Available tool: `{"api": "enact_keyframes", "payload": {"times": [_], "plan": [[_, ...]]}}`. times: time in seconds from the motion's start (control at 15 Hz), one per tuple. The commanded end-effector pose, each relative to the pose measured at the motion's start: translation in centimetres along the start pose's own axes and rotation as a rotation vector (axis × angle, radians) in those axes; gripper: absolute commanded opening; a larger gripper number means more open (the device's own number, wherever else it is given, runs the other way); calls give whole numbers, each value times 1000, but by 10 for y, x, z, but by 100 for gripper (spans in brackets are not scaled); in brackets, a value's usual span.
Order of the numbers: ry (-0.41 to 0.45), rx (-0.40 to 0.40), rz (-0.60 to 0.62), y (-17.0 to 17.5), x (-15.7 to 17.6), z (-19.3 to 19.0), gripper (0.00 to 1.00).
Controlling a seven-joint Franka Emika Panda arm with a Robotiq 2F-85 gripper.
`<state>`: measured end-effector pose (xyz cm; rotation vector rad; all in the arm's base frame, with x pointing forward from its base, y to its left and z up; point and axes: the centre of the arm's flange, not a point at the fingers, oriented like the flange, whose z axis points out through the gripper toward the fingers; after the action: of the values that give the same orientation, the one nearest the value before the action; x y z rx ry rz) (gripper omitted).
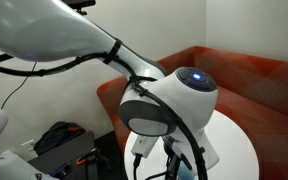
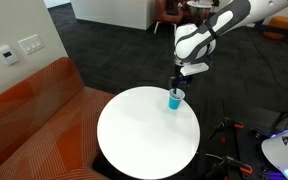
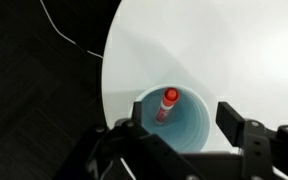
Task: Remove the red marker from the blue cup and place the marker on the left side of the table
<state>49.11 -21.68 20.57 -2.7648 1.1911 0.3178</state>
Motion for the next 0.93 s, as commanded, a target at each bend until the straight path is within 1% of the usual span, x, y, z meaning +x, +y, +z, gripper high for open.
{"api": "enact_keyframes", "payload": {"times": [0.0,0.07,0.13,0.2,0.27,0.33,0.8,0.87], "plan": [[5,38,12,5,14,2,67],[5,42,20,6,17,3,67],[3,46,26,7,20,5,62],[0,47,30,7,23,7,62],[-1,47,34,9,25,9,58],[-1,48,38,9,28,11,57],[-11,43,39,7,35,22,52],[-12,42,38,6,36,23,50]]}}
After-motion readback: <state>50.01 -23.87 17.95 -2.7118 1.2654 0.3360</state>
